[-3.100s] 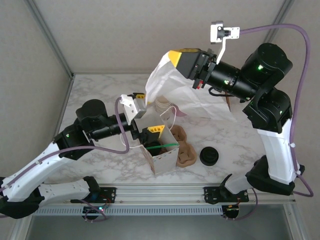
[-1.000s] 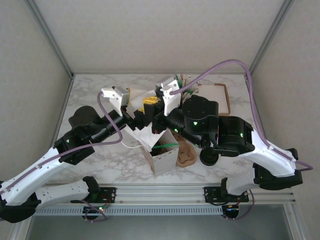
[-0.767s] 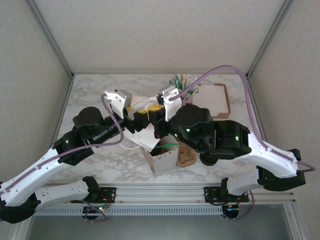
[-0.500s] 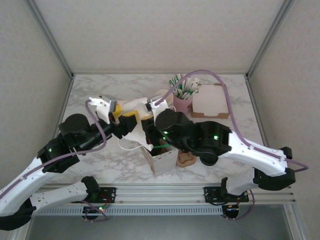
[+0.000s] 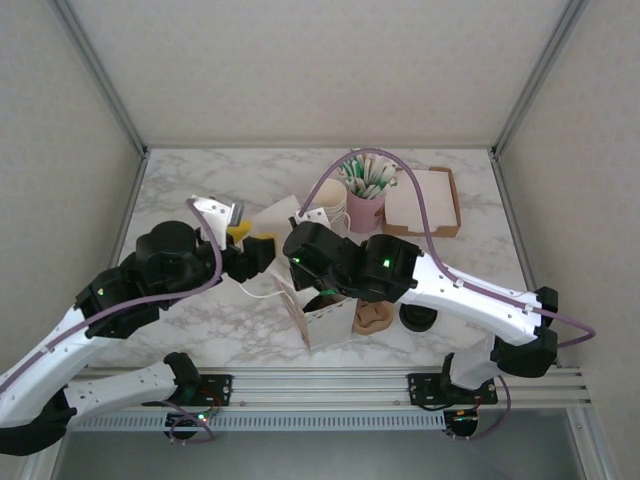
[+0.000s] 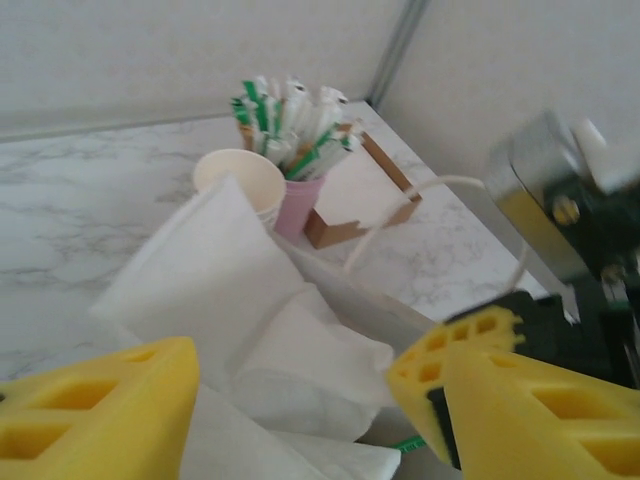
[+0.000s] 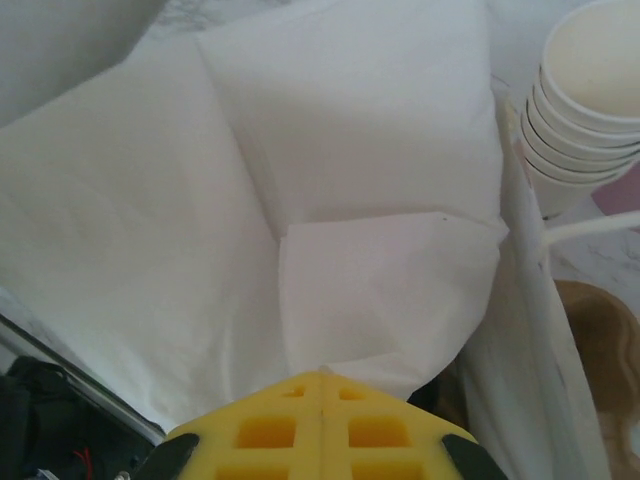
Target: Pack the takeout coffee
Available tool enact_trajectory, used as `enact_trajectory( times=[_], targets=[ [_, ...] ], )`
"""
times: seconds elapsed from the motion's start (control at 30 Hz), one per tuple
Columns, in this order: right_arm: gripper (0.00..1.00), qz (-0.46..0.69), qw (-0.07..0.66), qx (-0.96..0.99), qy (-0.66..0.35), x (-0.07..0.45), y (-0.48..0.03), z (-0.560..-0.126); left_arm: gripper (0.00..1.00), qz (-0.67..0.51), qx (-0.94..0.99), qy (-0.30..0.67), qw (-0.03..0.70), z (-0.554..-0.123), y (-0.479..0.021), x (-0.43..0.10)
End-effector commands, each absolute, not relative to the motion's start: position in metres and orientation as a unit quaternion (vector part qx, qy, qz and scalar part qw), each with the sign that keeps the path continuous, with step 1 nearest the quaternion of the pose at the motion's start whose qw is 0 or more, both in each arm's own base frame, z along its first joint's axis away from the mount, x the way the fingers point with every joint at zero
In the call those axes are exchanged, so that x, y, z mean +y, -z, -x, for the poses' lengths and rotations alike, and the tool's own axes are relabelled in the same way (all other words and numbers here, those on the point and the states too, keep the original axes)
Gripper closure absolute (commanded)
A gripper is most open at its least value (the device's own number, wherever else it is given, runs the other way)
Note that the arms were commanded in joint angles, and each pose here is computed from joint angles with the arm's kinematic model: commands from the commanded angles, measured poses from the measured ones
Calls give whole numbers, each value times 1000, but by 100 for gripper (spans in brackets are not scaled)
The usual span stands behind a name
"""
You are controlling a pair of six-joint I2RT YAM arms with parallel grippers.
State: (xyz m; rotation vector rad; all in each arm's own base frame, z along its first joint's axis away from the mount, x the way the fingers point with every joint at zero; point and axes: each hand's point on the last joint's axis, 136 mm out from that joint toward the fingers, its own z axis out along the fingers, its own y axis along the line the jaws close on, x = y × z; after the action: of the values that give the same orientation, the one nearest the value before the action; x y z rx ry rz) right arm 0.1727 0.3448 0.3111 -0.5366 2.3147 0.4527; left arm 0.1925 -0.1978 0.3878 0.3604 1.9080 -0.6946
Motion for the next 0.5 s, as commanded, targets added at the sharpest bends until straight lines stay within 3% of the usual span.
enact_trajectory(
  times=[0.0,0.2,0.37,0.47],
  targets=[
    [100,203,338,909,-132,328,-302,-173,36,-60,798,268,537,-201,-407,-162],
    [100,229,284,925,-105,324,-273,-158,41,11,824,225,520,-212,-393,-138],
    [98,240,313,916,-65,309,-286,-154,44,57,848,205,485,-229,-373,-131],
    [75,258,351,893,-116,320,-316,-147,51,67,863,221,449,-240,-360,-140]
  ],
)
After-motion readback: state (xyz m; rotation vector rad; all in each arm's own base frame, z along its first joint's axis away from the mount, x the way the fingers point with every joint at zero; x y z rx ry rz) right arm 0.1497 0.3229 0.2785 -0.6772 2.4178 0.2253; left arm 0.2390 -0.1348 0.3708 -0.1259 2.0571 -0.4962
